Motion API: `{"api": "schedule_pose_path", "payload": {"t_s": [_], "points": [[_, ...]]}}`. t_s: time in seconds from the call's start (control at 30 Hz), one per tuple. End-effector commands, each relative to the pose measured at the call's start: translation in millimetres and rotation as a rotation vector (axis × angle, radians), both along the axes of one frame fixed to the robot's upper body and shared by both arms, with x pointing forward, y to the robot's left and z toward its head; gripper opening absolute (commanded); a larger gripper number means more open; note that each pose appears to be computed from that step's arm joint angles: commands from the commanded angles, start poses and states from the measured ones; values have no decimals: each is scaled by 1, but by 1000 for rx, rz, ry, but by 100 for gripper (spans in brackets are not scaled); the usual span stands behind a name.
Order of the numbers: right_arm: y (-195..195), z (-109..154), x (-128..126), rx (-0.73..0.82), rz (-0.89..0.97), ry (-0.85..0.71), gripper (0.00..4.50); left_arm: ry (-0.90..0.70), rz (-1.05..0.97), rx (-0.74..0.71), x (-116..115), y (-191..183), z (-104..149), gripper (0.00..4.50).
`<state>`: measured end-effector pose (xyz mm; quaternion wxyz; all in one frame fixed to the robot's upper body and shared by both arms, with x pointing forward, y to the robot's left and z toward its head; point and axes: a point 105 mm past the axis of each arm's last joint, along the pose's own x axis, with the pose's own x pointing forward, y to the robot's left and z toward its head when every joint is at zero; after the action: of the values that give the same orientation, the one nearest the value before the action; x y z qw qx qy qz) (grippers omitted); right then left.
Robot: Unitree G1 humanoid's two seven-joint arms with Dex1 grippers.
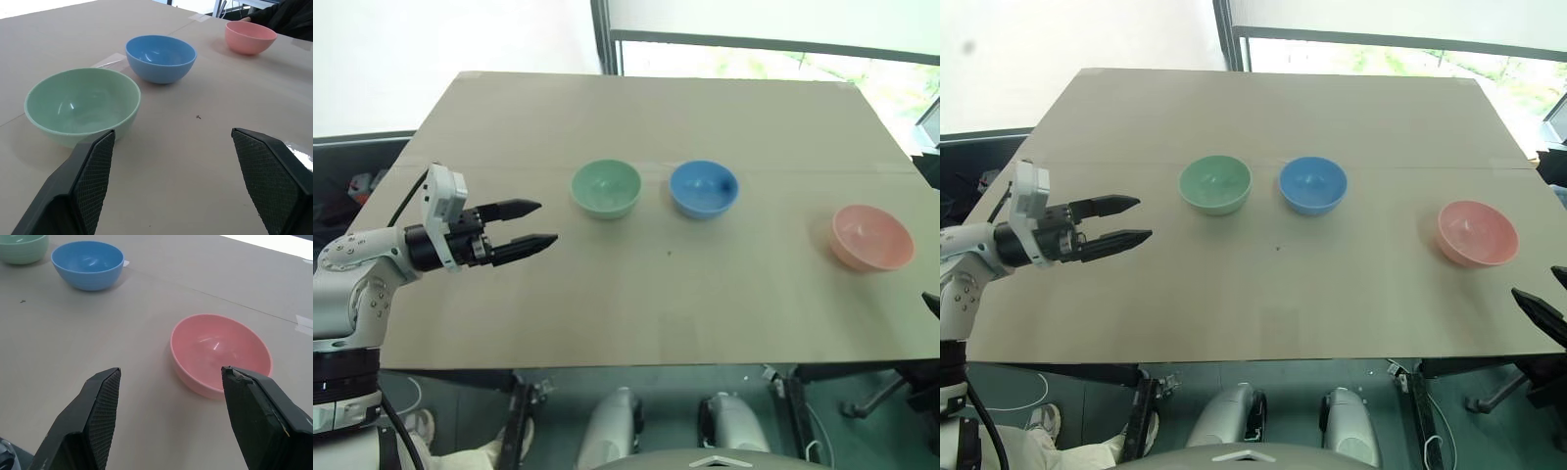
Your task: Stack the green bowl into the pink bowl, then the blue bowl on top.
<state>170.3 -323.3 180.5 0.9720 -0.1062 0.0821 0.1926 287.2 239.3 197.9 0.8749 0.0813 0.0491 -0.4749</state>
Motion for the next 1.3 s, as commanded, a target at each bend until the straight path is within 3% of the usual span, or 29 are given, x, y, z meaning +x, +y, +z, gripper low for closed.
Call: {"api": "schedule_pose_path", "payload": {"t_s": [0.03, 0.2, 0.3, 0.47, 0.73, 0.77, 0.87, 0.97, 1.03, 1.2, 1.3], "points": [[1, 7, 6, -39, 20, -30, 347, -60, -12, 12, -3, -3, 14, 402], [14, 3, 29, -179, 19, -85, 347, -74, -33, -24, -1, -15, 17, 402], [23, -2, 39, -186, 29, -90, 347, -81, -42, -34, -2, -20, 18, 402], [34, -29, 71, -189, 29, 71, 347, -109, -120, -72, -2, -42, 20, 402], [29, -64, 132, -319, -81, 123, 347, -154, -277, -142, -9, -93, 14, 402], [30, -65, 134, -332, -73, 129, 293, -157, -285, -140, -11, -96, 13, 410], [33, -64, 143, -336, -64, 113, 202, -157, -307, -167, -15, -102, 15, 410], [36, -65, 146, -346, -42, 112, 74, -158, -324, -178, -19, -103, 16, 410], [37, -65, 148, -354, -32, 110, 14, -156, -332, -183, -20, -104, 17, 410], [51, -54, 151, -368, 9, 51, 14, -152, -330, -187, -19, -104, 15, 410], [131, -42, 129, -231, 316, 17, 14, -126, -315, -172, -16, -102, 4, 410]]}}
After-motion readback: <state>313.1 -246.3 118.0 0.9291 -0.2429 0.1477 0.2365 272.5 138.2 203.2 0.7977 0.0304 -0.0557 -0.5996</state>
